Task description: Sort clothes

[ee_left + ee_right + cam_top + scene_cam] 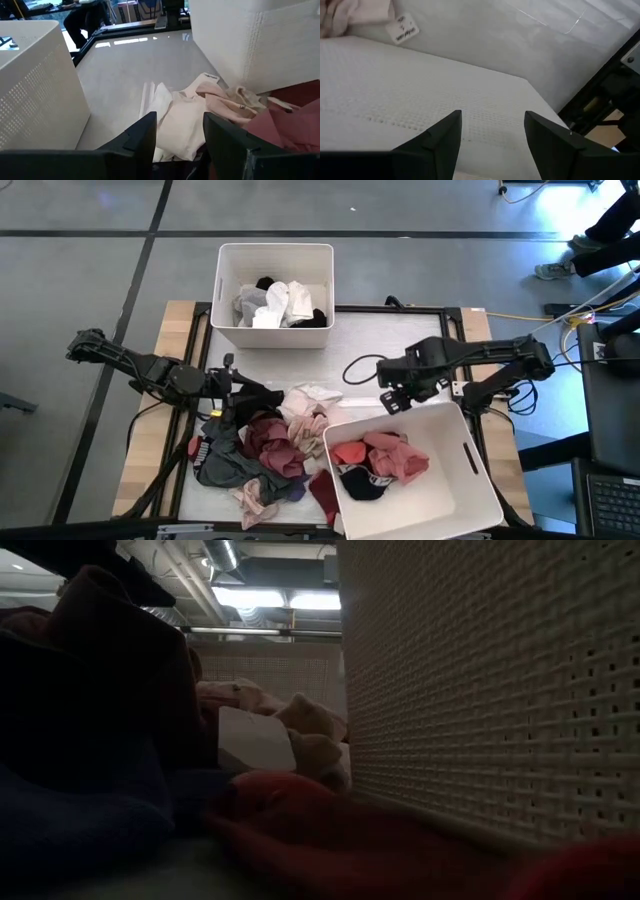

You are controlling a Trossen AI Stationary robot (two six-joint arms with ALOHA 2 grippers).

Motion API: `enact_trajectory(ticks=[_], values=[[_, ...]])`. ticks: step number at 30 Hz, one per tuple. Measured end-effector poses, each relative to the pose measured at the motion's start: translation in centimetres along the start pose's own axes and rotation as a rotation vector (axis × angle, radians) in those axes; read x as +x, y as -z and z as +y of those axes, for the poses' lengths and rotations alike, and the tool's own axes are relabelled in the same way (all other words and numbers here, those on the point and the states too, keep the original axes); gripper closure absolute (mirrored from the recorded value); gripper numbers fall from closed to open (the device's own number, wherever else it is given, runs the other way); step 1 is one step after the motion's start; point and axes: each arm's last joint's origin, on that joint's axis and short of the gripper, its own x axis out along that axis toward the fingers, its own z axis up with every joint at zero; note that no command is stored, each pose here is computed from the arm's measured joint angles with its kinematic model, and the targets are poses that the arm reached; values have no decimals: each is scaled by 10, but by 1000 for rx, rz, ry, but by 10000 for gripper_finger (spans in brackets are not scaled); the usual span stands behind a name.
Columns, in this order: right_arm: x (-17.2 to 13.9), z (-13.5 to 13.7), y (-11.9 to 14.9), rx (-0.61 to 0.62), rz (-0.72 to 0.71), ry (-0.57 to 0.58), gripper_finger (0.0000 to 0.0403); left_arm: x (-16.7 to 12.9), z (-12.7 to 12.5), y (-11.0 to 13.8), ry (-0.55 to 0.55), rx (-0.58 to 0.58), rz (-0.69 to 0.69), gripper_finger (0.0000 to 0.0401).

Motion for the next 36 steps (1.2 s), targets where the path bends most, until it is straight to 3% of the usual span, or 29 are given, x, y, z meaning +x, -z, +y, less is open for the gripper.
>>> enact_trajectory(ticks=[5,9,15,18,23,36], values=[[-27,1,2,-61,-98,-77,188,0,0,0,0,2,-2,248],[-67,1,-2,-160,-301,-188,188,0,0,-1,0,17,-10,248],[-103,32,-21,-488,-784,-393,188,0,0,-1,0,28,-9,248],[-101,57,-32,-659,-897,-447,188,0,0,-1,0,29,-7,248],[-73,91,-55,-799,-854,-450,188,0,0,0,0,25,-4,248],[23,150,-106,-825,-691,-306,188,0,0,1,-1,3,7,248]])
